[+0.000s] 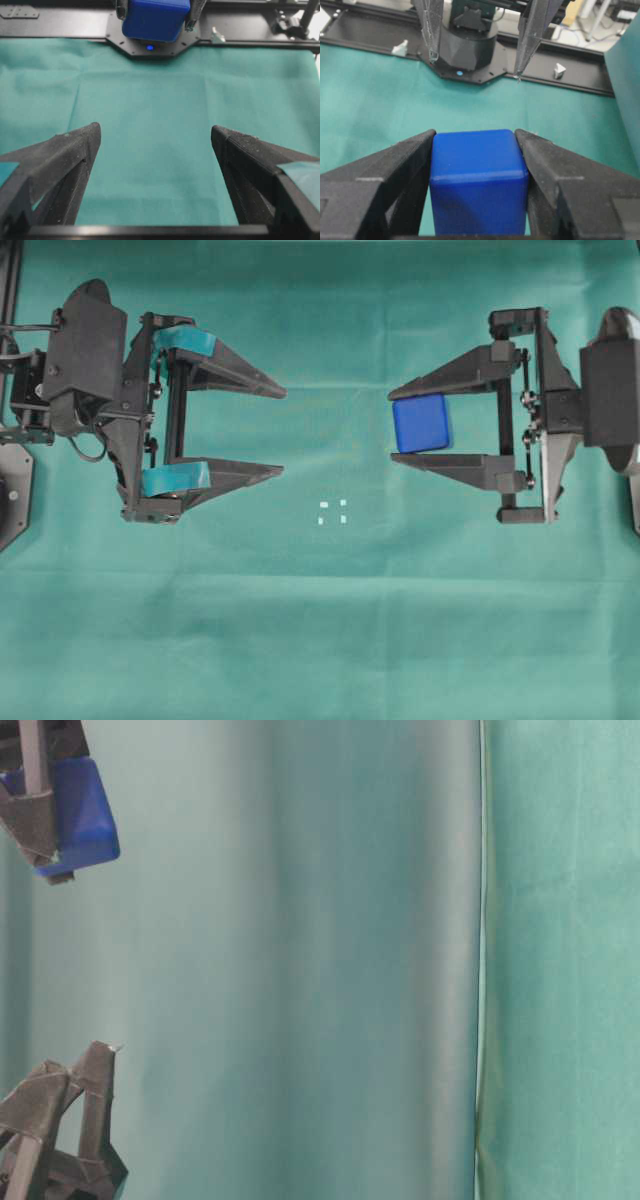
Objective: Handover the blue block to the right arm after grasping it with the left arm, then place it in the designated position.
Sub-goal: 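Pull the cube away to the right with the right gripper, then carry the cube with the right gripper toward the white marker spot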
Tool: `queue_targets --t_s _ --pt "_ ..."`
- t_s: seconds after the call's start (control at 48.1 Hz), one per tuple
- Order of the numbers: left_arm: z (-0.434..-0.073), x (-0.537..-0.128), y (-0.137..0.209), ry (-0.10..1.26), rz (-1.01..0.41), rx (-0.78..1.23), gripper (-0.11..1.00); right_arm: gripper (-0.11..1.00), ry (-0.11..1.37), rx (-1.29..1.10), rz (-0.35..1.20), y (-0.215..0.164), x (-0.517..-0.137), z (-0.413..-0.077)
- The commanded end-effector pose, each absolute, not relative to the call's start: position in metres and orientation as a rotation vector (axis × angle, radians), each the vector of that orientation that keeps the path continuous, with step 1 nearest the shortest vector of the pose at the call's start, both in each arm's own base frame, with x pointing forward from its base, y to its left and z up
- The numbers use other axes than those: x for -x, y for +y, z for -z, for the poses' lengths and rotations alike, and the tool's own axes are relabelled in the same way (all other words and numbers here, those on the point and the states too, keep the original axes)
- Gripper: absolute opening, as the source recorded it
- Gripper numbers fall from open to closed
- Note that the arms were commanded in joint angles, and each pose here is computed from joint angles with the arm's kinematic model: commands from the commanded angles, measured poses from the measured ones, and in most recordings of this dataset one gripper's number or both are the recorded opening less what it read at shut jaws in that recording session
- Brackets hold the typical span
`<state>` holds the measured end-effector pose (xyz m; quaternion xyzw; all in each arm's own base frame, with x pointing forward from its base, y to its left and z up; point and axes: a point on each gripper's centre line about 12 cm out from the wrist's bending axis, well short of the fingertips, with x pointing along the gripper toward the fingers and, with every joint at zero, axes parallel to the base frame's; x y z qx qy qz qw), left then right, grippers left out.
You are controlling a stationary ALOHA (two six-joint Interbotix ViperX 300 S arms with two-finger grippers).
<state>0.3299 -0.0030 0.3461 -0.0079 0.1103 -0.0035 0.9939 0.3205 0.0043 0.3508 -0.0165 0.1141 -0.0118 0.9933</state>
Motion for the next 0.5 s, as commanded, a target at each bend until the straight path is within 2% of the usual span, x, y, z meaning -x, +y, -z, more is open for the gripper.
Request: queue_targets --t_s 0.0,0.478 --pt "-0.3572 -0.3301 -0.0025 0.187 0.006 0.015 0.99 0.54 0.202 0.026 0.02 0.0055 -0.3186 -0.3601" --pt "-0.3572 -0.3301 -0.0025 0.187 0.006 0.015 0.99 0.54 0.208 0.026 0.024 0.005 -0.3184 -0.3593"
